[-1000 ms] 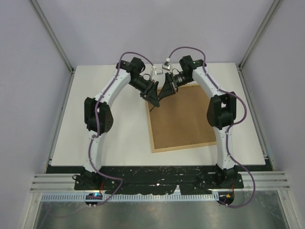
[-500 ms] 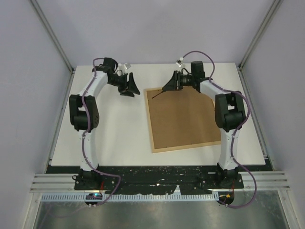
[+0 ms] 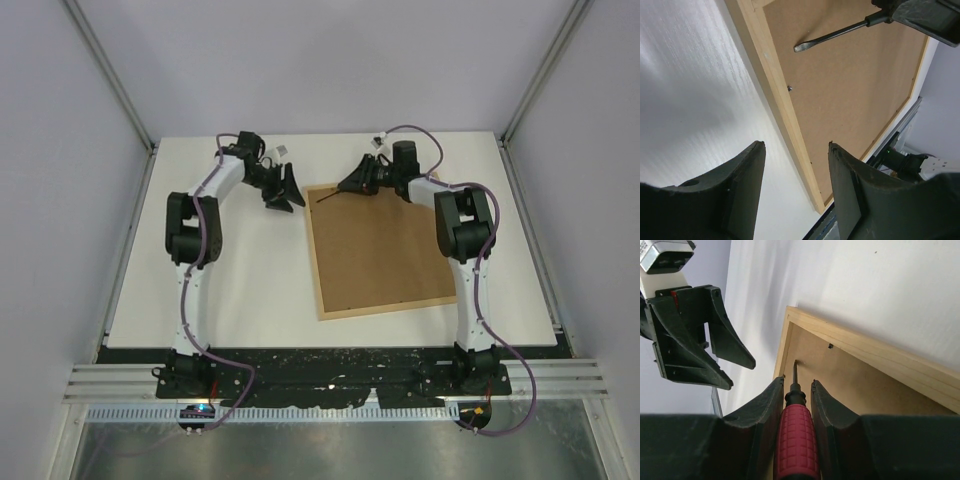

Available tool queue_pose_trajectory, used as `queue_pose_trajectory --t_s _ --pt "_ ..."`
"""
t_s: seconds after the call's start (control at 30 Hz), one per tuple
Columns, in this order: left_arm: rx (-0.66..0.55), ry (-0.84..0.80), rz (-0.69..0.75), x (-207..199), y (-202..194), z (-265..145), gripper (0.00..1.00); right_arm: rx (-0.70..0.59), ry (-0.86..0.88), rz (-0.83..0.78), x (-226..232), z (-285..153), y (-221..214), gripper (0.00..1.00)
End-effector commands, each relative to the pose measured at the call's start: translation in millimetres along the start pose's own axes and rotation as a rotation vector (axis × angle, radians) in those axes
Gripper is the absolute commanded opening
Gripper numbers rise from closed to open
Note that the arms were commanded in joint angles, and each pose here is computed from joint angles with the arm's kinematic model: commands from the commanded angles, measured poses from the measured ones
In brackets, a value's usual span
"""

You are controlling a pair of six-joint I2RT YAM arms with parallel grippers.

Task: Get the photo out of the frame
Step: Adjust the screwdriver, then release the photo frame item from the photo frame.

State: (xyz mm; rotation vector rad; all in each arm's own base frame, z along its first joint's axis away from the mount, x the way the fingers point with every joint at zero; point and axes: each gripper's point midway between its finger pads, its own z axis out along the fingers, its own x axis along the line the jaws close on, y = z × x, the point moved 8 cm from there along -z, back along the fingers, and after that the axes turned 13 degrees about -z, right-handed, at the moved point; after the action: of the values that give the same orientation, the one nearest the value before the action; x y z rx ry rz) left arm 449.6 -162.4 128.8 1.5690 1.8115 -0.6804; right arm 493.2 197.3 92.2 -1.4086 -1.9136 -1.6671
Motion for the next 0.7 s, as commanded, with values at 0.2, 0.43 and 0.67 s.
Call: queue_pose_trajectory --t_s 0.2,0.43,0.67 --pt "-0.044 -0.033 -0.032 -10 13 19 0.56 -0.035 0.093 0.068 16 2 18 0.08" --pt "-0.062 -0.051 -0.057 -14 19 24 0.54 -0.016 0.072 0.039 17 -4 10 0.08" --pt "-0.065 -0.061 -0.088 -14 22 28 0.52 -0.002 0.065 -0.002 14 -3 0 0.08"
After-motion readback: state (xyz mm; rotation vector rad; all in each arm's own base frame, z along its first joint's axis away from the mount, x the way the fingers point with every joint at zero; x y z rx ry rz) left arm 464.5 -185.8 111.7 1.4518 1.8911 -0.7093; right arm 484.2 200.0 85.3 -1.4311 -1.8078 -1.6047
